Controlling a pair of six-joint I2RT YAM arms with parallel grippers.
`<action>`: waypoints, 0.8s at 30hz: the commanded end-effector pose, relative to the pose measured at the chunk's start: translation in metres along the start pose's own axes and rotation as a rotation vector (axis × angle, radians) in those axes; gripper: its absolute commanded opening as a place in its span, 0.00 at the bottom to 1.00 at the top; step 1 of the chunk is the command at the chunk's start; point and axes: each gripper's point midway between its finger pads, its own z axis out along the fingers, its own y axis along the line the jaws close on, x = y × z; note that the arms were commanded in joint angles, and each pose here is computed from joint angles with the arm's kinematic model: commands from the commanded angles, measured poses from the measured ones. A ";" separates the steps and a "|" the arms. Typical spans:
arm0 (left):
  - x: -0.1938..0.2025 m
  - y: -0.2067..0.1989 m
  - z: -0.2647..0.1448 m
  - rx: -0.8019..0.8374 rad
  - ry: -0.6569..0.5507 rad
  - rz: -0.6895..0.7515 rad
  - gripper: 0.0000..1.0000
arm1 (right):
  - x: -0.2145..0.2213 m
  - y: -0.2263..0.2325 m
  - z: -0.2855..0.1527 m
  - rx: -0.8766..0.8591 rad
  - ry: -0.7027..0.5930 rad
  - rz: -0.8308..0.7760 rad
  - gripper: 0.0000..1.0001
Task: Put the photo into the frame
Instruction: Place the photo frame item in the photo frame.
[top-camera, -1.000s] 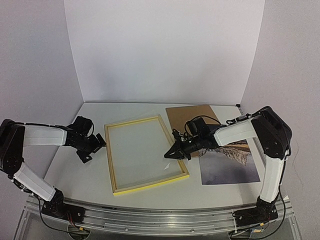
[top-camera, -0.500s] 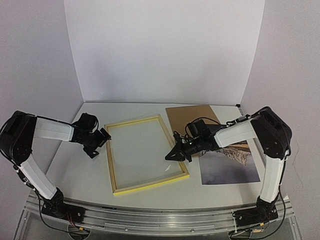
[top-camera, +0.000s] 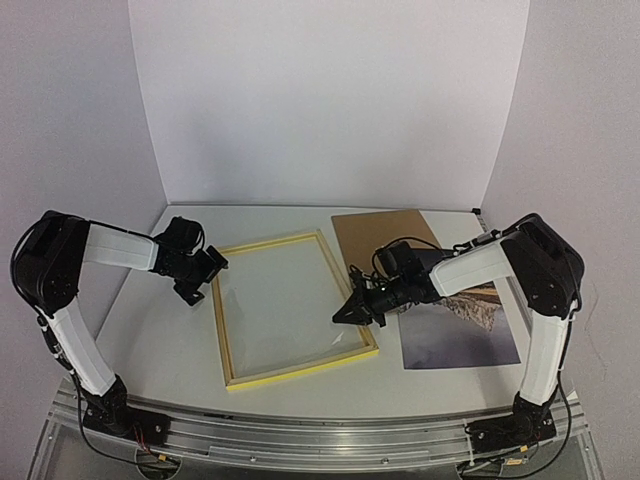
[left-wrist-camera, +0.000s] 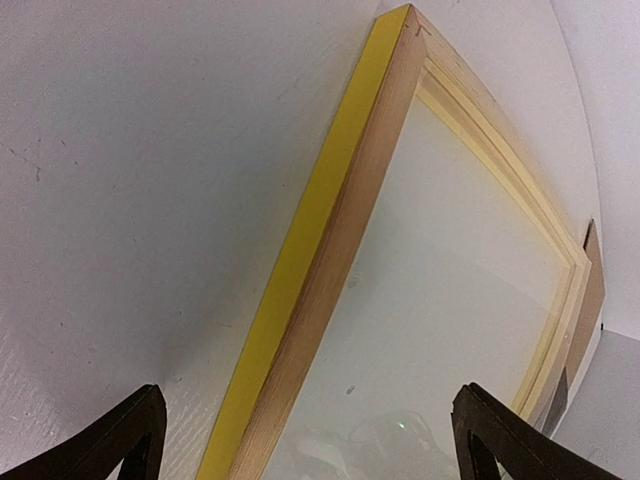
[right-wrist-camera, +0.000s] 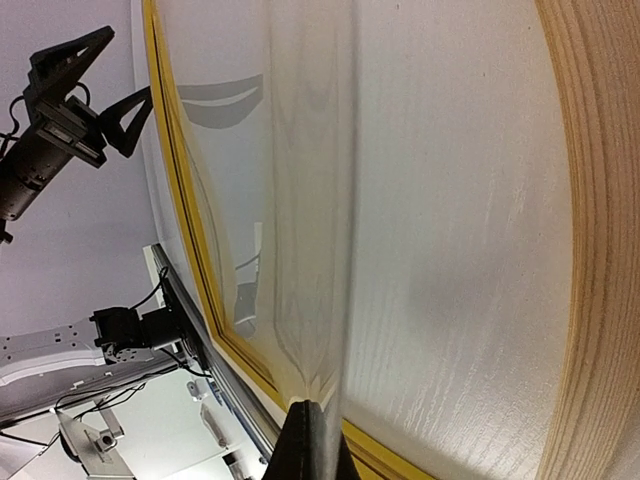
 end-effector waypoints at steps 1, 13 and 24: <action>-0.012 -0.021 0.008 0.040 -0.011 0.014 1.00 | 0.006 0.026 -0.007 -0.088 0.052 -0.023 0.00; -0.007 -0.024 0.028 0.036 0.045 0.030 0.99 | 0.003 0.044 -0.009 -0.142 0.095 0.046 0.00; 0.004 -0.019 0.041 0.032 0.106 0.044 1.00 | -0.006 0.046 0.000 -0.167 0.087 -0.032 0.00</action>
